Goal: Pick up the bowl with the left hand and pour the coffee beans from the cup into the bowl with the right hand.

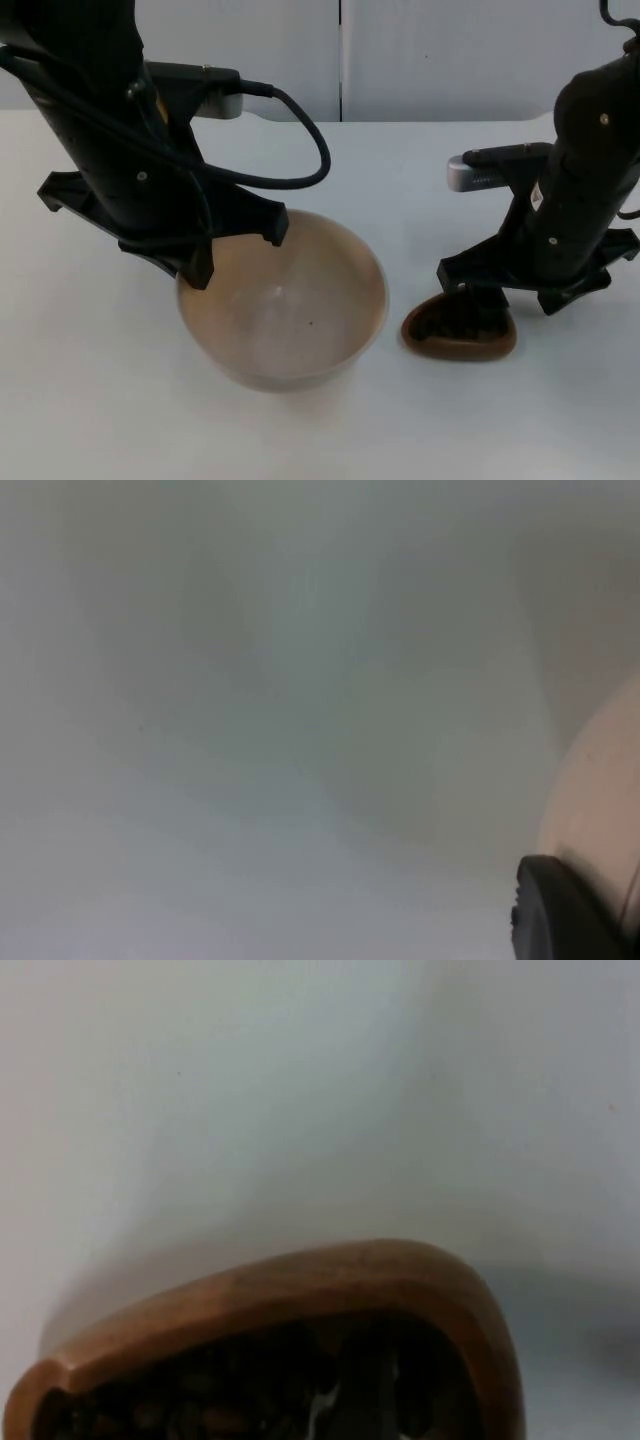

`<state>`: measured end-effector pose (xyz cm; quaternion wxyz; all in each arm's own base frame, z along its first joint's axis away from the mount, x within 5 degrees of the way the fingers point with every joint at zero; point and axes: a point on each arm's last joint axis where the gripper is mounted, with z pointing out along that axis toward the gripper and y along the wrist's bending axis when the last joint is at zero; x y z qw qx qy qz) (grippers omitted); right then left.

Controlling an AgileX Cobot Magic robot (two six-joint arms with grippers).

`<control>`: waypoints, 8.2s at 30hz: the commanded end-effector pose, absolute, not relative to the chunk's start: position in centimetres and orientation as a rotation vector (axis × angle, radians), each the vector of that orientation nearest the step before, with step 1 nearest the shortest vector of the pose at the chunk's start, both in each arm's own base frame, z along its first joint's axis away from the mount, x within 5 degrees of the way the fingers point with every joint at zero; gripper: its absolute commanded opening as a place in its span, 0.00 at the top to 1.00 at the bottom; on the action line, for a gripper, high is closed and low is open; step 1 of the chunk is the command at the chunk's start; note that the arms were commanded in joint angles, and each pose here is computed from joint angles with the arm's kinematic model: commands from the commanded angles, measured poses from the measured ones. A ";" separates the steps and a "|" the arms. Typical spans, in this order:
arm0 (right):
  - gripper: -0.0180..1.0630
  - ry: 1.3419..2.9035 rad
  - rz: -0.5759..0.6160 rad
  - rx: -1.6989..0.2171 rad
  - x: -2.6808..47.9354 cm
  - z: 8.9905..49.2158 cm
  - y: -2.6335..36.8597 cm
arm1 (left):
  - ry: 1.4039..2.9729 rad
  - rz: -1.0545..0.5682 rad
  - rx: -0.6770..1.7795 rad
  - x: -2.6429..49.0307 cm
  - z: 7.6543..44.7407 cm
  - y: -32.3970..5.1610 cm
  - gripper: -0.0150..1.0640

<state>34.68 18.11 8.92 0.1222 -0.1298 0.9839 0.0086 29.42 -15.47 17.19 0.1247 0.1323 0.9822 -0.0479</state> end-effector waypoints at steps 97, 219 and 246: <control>0.98 2.692 0.260 -0.459 29.9 30.6 15.5 | 2.873 -0.251 0.282 29.1 17.6 -16.1 0.99; 0.98 1.762 -0.901 -1.427 21.2 31.4 31.3 | 2.863 -0.304 0.420 27.2 16.9 -19.8 0.99; 0.98 1.739 -0.943 -1.502 21.2 29.8 32.2 | 2.869 -0.299 0.423 27.2 16.9 -19.8 0.99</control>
